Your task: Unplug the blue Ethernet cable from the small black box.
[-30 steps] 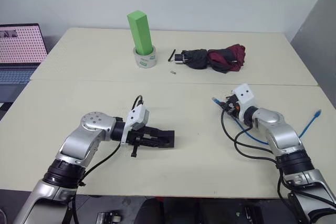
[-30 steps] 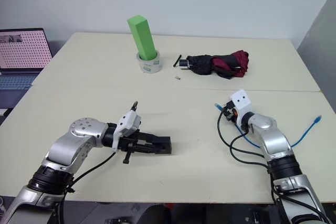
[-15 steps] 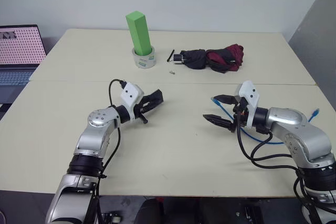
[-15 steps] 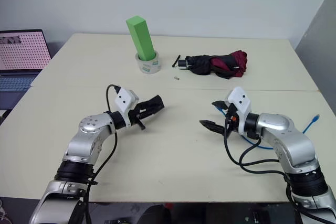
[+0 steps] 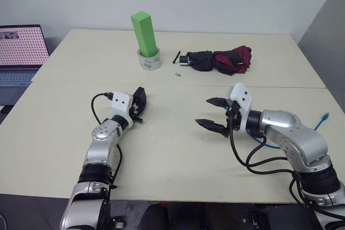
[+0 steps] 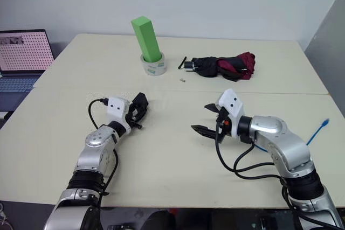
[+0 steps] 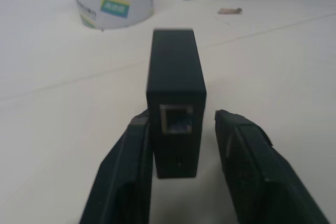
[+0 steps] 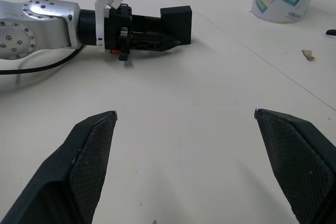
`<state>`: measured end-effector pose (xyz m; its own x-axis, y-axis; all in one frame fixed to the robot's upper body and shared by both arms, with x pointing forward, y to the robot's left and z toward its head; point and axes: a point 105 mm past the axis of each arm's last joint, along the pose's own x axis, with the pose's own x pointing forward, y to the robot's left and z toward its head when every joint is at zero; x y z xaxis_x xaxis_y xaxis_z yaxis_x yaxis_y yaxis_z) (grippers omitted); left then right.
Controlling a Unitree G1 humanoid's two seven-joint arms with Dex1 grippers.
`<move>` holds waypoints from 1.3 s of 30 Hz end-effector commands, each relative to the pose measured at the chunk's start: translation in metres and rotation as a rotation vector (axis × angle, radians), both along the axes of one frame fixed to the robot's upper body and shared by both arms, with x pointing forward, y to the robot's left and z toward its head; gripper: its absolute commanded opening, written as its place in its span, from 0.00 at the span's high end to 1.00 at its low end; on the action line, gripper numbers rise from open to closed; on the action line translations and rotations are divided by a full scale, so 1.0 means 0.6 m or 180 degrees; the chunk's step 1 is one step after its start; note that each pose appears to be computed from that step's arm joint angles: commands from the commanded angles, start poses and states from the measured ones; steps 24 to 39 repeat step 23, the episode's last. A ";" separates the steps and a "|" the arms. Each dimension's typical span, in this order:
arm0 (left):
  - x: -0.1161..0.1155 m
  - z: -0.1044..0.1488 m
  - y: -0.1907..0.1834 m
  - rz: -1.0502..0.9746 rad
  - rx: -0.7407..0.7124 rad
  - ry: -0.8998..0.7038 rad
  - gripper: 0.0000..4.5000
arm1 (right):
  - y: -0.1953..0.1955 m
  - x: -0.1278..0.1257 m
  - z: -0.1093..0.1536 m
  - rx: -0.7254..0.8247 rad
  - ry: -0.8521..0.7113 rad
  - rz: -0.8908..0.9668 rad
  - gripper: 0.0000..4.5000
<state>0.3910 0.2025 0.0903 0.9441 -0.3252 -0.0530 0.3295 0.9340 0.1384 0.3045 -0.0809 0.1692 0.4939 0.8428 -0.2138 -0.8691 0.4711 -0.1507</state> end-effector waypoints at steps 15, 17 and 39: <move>-0.100 0.045 0.045 -0.0212 0.0601 0.0050 0.03 | -0.053 -0.020 0.000 0.0121 -0.0138 -0.0449 0.01; -0.111 0.074 0.052 -0.0368 0.0692 0.0037 0.03 | -0.084 -0.022 -0.001 0.0116 -0.0115 -0.0611 0.01; -0.126 0.121 0.047 -0.0745 0.0744 0.0073 0.03 | -0.141 -0.025 -0.008 -0.0002 -0.0075 -0.0885 0.01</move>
